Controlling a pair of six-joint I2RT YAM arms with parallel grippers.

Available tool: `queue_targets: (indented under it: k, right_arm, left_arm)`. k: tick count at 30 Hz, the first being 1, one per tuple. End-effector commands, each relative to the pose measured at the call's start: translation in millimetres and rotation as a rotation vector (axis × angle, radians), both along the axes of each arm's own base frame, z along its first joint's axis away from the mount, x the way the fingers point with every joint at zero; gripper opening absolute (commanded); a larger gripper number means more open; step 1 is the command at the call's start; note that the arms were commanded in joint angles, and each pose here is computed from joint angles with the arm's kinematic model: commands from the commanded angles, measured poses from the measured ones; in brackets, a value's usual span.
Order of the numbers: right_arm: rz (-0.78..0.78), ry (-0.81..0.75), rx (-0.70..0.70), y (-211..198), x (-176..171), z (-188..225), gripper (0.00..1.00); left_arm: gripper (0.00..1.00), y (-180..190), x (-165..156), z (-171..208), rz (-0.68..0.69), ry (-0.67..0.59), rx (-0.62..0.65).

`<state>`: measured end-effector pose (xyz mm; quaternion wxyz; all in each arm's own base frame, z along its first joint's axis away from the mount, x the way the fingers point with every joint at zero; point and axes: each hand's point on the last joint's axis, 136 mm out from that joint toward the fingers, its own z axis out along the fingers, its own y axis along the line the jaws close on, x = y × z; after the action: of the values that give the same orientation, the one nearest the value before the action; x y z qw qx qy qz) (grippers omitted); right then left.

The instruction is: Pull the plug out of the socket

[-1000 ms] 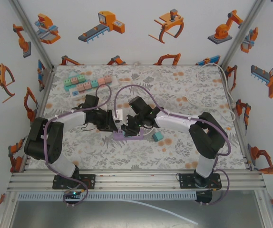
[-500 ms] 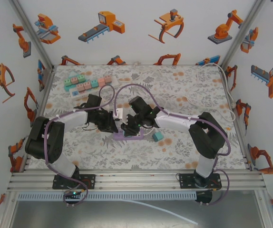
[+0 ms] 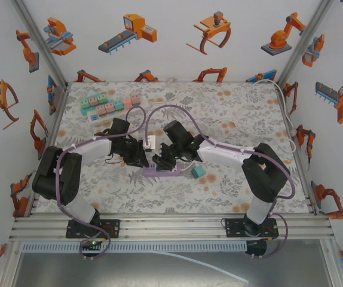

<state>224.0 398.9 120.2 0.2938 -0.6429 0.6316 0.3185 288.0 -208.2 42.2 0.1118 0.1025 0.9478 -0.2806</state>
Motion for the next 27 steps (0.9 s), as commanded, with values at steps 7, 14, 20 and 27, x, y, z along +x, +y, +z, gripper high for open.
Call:
queue_targets:
  k: [7,14,20,27]
  right_arm:
    - [-0.059,-0.057,0.123,1.8,6.2,44.5,0.29]
    - [-0.319,0.028,0.275,-19.2,42.5,92.3,0.29]
    - [-0.683,0.106,0.343,-77.4,84.7,107.6,0.29]
    - [-1.136,0.42,0.377,-176.6,118.7,74.9,0.27]
  left_arm:
    - [0.39,15.0,-24.8,-26.0,-0.01,0.08,0.113]
    - [0.51,5.3,1.3,28.4,0.008,-0.05,0.043]
    - [0.58,-5.8,22.1,89.4,0.03,-0.168,-0.062]
    - [0.71,-12.0,18.9,158.9,0.012,-0.394,-0.205]
